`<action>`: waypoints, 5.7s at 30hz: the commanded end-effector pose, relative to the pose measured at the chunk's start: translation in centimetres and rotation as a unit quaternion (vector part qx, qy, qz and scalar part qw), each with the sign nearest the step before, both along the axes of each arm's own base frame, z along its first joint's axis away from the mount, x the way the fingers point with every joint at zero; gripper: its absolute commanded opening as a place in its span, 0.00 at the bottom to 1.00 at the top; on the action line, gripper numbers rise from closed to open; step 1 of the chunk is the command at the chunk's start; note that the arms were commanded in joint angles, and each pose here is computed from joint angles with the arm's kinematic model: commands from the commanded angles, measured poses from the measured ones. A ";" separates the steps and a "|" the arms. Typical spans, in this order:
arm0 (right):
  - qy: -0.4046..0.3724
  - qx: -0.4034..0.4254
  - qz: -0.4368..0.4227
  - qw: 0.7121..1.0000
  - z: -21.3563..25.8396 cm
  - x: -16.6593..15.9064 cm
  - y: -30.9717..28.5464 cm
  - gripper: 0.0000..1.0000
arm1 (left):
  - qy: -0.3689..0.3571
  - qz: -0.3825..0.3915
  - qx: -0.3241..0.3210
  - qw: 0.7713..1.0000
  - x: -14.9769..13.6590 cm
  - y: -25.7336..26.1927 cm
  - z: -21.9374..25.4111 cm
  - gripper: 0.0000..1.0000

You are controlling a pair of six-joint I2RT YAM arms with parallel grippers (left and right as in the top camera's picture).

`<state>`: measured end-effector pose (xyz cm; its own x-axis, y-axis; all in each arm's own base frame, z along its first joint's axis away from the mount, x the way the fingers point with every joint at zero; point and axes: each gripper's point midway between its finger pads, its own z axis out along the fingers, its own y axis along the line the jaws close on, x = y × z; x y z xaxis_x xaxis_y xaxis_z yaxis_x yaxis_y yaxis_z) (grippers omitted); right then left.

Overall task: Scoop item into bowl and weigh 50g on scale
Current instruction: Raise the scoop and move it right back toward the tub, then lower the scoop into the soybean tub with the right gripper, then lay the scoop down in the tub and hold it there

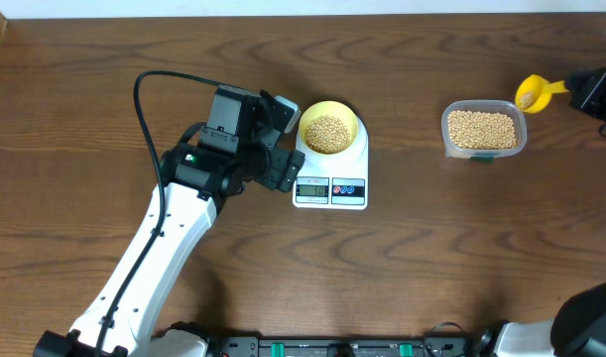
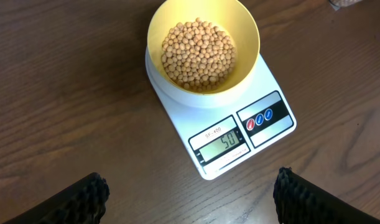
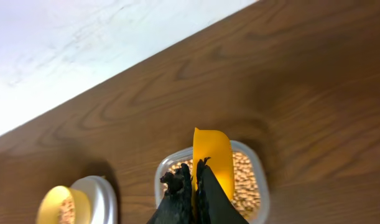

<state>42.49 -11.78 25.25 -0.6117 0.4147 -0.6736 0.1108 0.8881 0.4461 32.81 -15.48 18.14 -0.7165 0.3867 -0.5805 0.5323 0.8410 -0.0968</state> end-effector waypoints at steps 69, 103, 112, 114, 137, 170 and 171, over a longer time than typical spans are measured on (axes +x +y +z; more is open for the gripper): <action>0.072 -0.115 0.028 0.990 -2.9 1.3 7.8 0.02 | -0.002 -0.007 0.001 1.000 -0.1 0.0 0.0 0.87; 0.157 0.033 -0.370 0.915 -8.1 0.1 5.2 0.01 | -0.002 -0.007 0.001 1.000 -0.1 0.0 0.0 0.87; 0.152 0.050 -0.385 0.909 -10.2 0.1 5.4 0.01 | -0.002 -0.007 0.000 1.000 -0.1 0.0 0.0 0.87; 0.149 0.051 -0.383 0.910 -10.3 0.2 5.5 0.01 | -0.002 -0.007 0.001 1.000 -0.1 0.0 0.0 0.87; 0.183 -0.007 -0.328 0.927 -11.0 -0.9 6.5 0.63 | -0.002 -0.007 0.001 1.000 -0.1 0.0 0.0 0.87; 0.220 -0.207 0.009 0.953 -12.2 -2.0 9.1 0.99 | -0.002 -0.007 0.000 1.000 -0.1 0.0 0.0 0.87; 0.225 -0.218 0.025 0.949 -12.3 -2.2 9.1 0.99 | -0.002 -0.007 0.001 1.000 -0.1 0.0 0.0 0.87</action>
<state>40.72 -3.23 13.62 -0.8368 0.2790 -0.4711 0.3071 0.9515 0.0179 32.82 -15.48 18.15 -0.7163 0.3866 -0.5808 0.5324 0.8410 -0.0968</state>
